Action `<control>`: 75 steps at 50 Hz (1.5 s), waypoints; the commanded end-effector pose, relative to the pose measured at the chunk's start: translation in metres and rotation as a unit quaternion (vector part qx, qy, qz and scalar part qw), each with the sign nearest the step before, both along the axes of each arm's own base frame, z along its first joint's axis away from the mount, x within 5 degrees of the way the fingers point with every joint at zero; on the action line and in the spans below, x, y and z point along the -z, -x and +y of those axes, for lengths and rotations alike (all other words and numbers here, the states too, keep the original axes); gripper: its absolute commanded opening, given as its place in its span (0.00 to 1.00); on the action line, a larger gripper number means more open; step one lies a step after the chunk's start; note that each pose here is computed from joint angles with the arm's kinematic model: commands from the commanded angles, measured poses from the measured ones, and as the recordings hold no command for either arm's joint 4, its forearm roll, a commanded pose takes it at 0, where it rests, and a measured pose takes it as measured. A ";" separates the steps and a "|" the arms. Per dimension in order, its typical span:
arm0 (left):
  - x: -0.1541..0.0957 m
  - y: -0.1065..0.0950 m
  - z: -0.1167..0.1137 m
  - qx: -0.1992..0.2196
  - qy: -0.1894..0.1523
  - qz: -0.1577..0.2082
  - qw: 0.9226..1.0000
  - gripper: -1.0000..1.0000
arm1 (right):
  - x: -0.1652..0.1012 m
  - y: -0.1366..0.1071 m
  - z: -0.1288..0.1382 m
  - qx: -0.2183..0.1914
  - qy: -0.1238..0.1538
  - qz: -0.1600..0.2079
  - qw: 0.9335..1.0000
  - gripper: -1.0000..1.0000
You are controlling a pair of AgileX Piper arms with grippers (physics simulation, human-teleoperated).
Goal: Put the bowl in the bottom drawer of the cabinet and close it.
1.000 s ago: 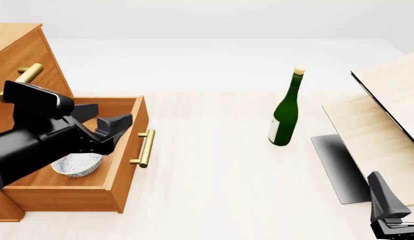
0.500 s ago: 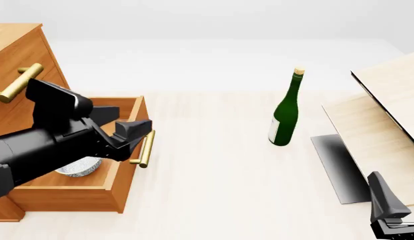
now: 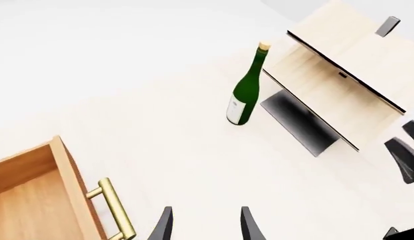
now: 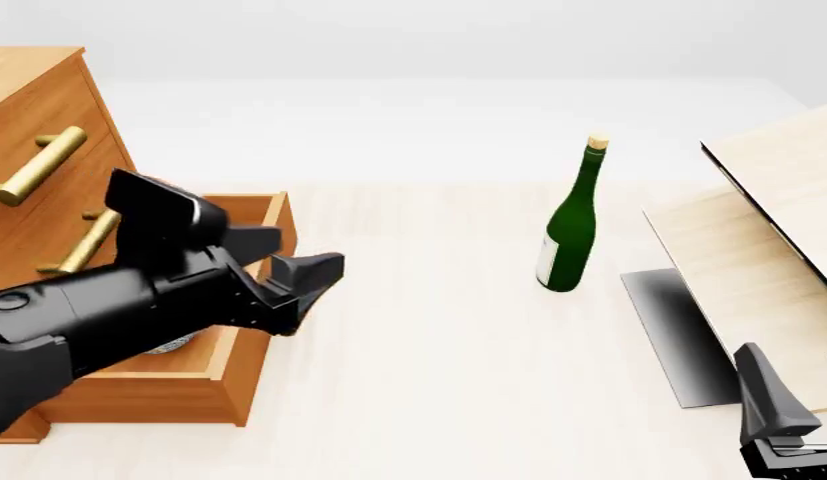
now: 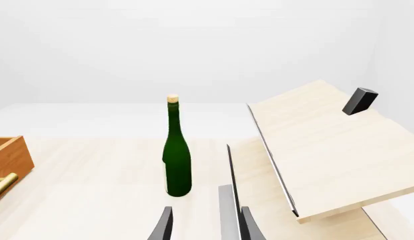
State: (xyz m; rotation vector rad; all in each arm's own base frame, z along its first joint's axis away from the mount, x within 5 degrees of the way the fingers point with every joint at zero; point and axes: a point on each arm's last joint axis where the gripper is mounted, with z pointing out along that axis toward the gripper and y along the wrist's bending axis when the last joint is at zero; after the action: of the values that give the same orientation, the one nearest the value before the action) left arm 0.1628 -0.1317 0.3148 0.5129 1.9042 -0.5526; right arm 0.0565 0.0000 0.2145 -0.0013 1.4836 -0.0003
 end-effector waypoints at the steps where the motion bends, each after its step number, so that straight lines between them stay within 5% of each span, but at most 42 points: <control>1: 0.008 -0.002 -0.013 0.007 0.022 0.028 0.999 1.00 | 0.000 0.000 0.000 0.000 0.000 0.000 1.000 1.00; 37: 0.053 -0.002 -0.030 -0.014 0.073 0.130 0.989 1.00 | 0.000 0.000 0.000 0.000 0.000 0.000 1.000 1.00; 75: 0.105 0.001 0.002 -0.119 0.143 0.216 0.959 1.00 | 0.000 0.000 0.000 0.000 0.000 0.000 1.000 1.00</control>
State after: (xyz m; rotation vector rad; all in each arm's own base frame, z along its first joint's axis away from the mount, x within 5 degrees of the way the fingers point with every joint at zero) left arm 0.1630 -0.1418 0.2189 0.0574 2.1971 -0.8149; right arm 0.0565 0.0000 0.2145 -0.0014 1.4835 -0.0003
